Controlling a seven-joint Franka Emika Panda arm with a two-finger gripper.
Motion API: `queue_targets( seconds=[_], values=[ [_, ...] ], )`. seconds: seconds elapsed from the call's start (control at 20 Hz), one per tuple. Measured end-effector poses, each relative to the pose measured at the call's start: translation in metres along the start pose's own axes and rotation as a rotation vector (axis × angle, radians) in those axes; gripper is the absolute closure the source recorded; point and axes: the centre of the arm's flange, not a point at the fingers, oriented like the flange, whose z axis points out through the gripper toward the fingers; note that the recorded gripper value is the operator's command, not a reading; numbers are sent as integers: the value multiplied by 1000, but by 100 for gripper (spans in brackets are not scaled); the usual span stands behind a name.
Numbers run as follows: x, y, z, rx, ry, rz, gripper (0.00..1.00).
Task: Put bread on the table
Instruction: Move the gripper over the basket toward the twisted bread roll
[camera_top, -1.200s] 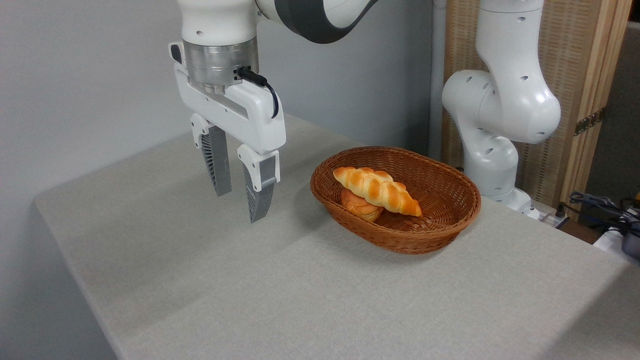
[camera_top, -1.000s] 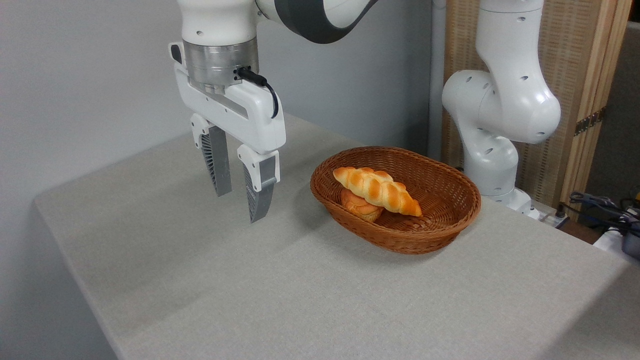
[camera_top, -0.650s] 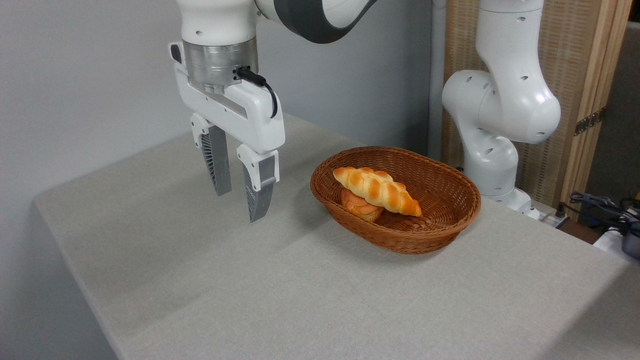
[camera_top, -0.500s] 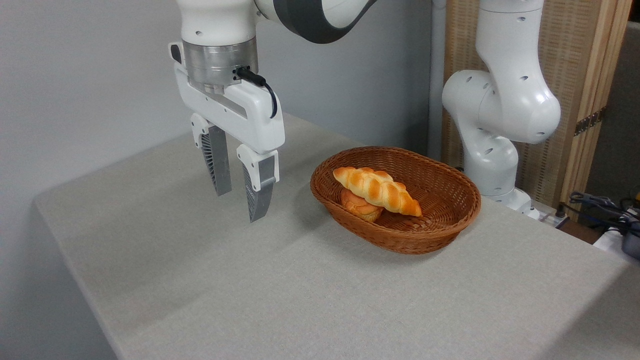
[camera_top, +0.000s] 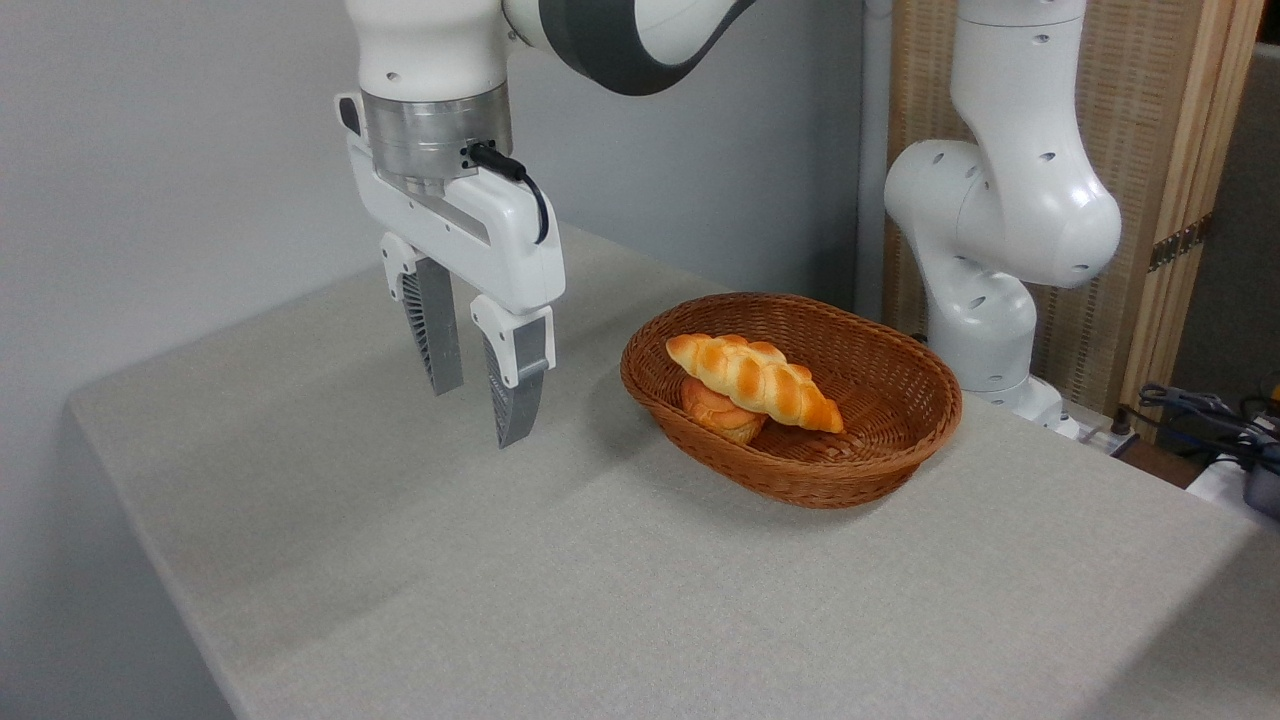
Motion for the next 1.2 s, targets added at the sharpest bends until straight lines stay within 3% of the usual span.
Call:
queue_targets(
  seconds=[0.4, 0.75, 1.2],
  values=[
    [-6, 8, 6, -52, -58, 55, 0],
    [-26, 24, 2, -113, -104, 234, 0],
    [-60, 71, -6, -209, -142, 552, 0]
  ],
)
